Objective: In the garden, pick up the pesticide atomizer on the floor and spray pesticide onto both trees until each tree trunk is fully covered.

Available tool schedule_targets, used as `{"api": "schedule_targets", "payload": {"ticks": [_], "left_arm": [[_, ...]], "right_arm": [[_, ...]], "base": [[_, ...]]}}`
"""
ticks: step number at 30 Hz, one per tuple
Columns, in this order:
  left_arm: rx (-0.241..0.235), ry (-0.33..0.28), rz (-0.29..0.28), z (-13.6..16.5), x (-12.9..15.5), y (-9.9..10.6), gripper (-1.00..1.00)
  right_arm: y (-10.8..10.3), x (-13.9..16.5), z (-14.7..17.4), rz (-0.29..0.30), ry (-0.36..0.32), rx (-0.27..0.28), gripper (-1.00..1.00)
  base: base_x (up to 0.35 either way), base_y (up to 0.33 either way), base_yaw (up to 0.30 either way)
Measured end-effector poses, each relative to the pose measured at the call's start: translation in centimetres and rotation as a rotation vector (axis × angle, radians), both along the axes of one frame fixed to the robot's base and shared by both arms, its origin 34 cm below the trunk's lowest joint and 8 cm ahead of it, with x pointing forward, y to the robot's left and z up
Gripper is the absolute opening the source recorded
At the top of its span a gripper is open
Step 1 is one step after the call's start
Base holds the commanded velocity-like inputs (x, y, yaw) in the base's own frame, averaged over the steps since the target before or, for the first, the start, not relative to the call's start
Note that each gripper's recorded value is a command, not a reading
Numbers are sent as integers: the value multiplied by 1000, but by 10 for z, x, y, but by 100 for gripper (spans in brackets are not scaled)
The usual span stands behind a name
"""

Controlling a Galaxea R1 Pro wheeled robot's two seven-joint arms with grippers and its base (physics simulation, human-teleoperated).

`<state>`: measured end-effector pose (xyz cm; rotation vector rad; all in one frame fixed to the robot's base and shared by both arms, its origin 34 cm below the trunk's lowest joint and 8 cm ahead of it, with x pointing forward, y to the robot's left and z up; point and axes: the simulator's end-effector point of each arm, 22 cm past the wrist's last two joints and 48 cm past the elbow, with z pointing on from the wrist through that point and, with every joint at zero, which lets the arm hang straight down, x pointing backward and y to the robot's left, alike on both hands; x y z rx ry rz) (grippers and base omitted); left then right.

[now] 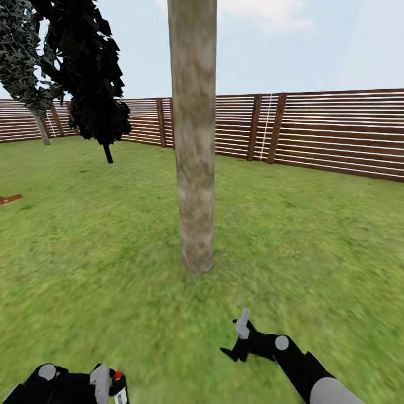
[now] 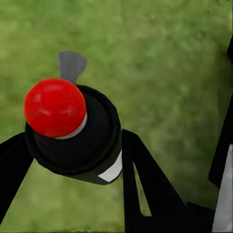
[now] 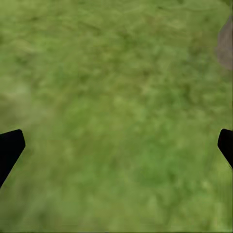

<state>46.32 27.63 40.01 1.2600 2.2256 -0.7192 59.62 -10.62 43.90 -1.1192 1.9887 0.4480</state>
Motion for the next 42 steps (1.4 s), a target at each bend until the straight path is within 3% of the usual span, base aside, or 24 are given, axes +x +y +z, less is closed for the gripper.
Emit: {"api": "schedule_targets", "payload": {"ticks": [1, 3, 5, 6, 7, 9, 11, 12, 19, 25, 28, 32, 36, 42], "left_arm": [[25, 39, -106, 7, -11, 3, -100], [57, 51, -143, 12, -11, 13, -100], [82, 85, -95, 20, 4, 20, -100], [105, 118, -34, 31, 30, 23, -100], [116, 113, -15, 43, 51, 21, -100], [132, 131, -7, 47, 60, 16, -100], [135, 126, 0, 50, 67, 13, -100], [135, 124, 2, 50, 69, 12, -100], [106, 112, -17, 50, 71, -9, -100], [55, 107, -74, 49, 69, -61, -100], [76, 110, -144, 46, 63, -77, -100], [71, 107, -174, 47, 62, -91, -100], [15, 91, -216, 55, 63, -136, -100], [-16, 87, -235, 59, 61, -161, -100]], "right_arm": [[18, 5, 26, 99, 19, 29, 100], [31, 9, 51, 167, 28, 44, 100], [38, 8, 60, 194, 41, 49, 100], [39, 8, 61, 198, 43, 50, 100], [40, 7, 61, 199, 44, 51, 100], [46, 2, 61, 225, 54, 51, 100], [62, -13, 59, 292, 72, 47, 100], [69, -18, 59, 313, 75, 48, -100], [106, -28, 69, 361, 71, 87, -100], [134, -28, 88, 390, 37, 122, -100], [139, -29, 90, 394, 34, 128, -100], [140, -29, 91, 395, 33, 130, -100], [140, -29, 91, 396, 33, 129, -100], [139, -29, 90, 396, 33, 128, -100]], "base": [[82, -21, 0], [26, -7, 0], [4, -1, 0], [0, 0, 0], [0, 0, 0], [0, 0, 0], [0, 0, 0], [0, 0, 0], [0, 0, 0], [0, 0, 0], [0, 0, 0], [0, 0, 0], [0, 0, 0], [0, 0, 0]]}}
